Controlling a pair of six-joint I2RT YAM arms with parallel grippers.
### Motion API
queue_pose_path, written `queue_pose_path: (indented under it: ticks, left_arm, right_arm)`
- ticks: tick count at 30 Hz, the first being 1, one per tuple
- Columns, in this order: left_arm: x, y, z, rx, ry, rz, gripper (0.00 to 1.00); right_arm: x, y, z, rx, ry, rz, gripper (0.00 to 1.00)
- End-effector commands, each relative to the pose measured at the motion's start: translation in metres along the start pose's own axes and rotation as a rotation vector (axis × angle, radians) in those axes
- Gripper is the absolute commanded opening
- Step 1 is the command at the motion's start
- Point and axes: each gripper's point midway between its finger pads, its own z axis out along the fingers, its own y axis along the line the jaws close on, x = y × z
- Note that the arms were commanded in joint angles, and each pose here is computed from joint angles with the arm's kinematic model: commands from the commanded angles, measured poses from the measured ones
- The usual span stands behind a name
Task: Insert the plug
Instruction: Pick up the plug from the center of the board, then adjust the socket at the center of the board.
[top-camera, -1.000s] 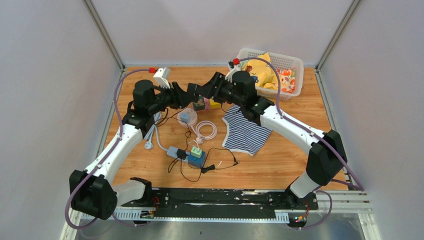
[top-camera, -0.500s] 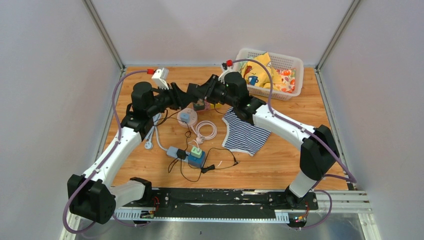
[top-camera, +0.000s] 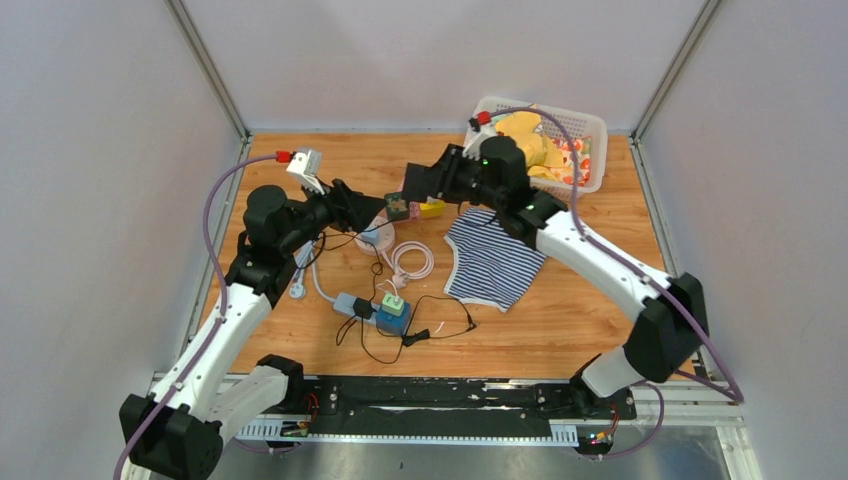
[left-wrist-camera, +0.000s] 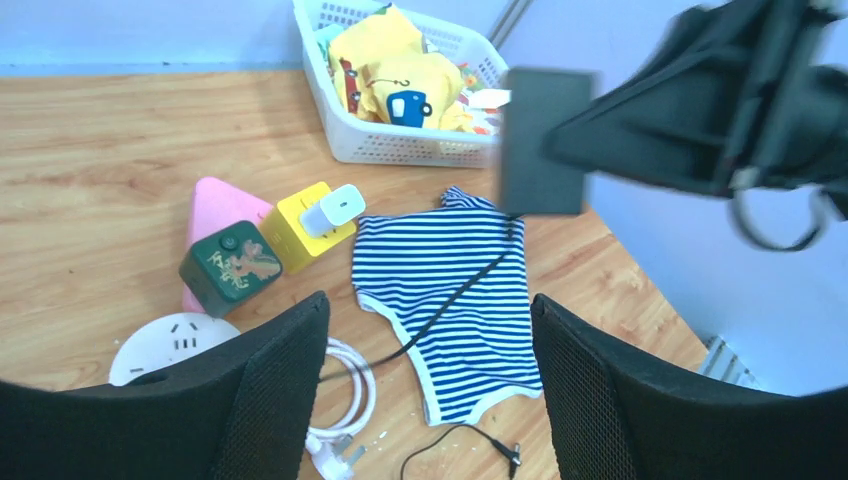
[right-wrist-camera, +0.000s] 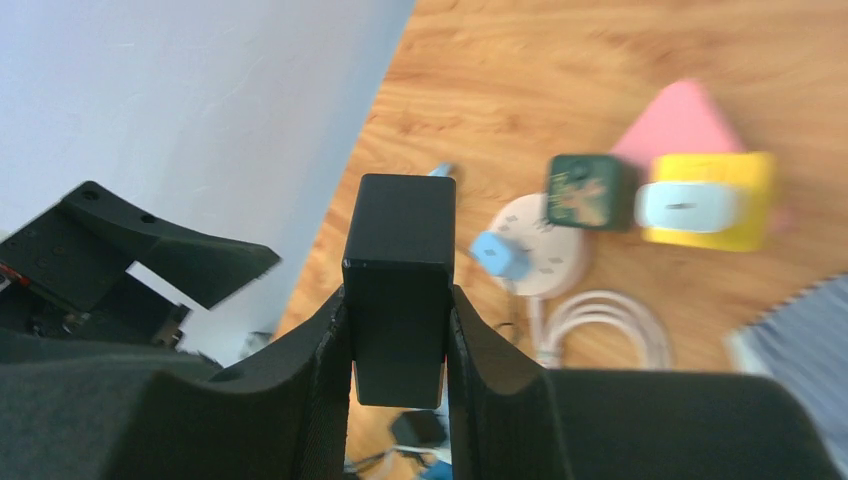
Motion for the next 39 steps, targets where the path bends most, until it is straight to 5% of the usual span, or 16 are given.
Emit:
queue_pose_path:
  ticks: [1,5,13,19,29,39]
  left_arm:
    - [0.0,0.006,-0.005,-0.03,-0.03,0.057,0.75]
    - [0.003,0.02,-0.008,-0.11,-0.005,0.06,0.76]
    - [0.021,0.103,-0.025,-0.577,0.153,0.045,0.73]
    - [0.048,0.142,-0.015,-0.673,0.173,-0.135,0.65]
    - [0.101,0.15,0.019,-0.542,0.248,-0.109,0.65]
    - [0.14,0.17,0.017,-0.66,0.319,-0.126,0.69]
  right_arm:
    - [-0.033,-0.017,-0.067,0.119,-0.075,-0.251,0.0]
    - [-0.056,-0.042,-0.109,0.213,-0.116,-0.366,0.0]
    - [-0.111,-0.067,-0.182,0.47,-0.229,-0.72,0.0]
    - [-0.073,-0.058,-0.14,0.24,-0.037,-0.865,0.0]
    - [0.0,-0.073,-0.091,0.121,0.395,-0.943,0.0]
    - [0.032,-0.068,-0.108,0.098,0.491,-0.78,0.0]
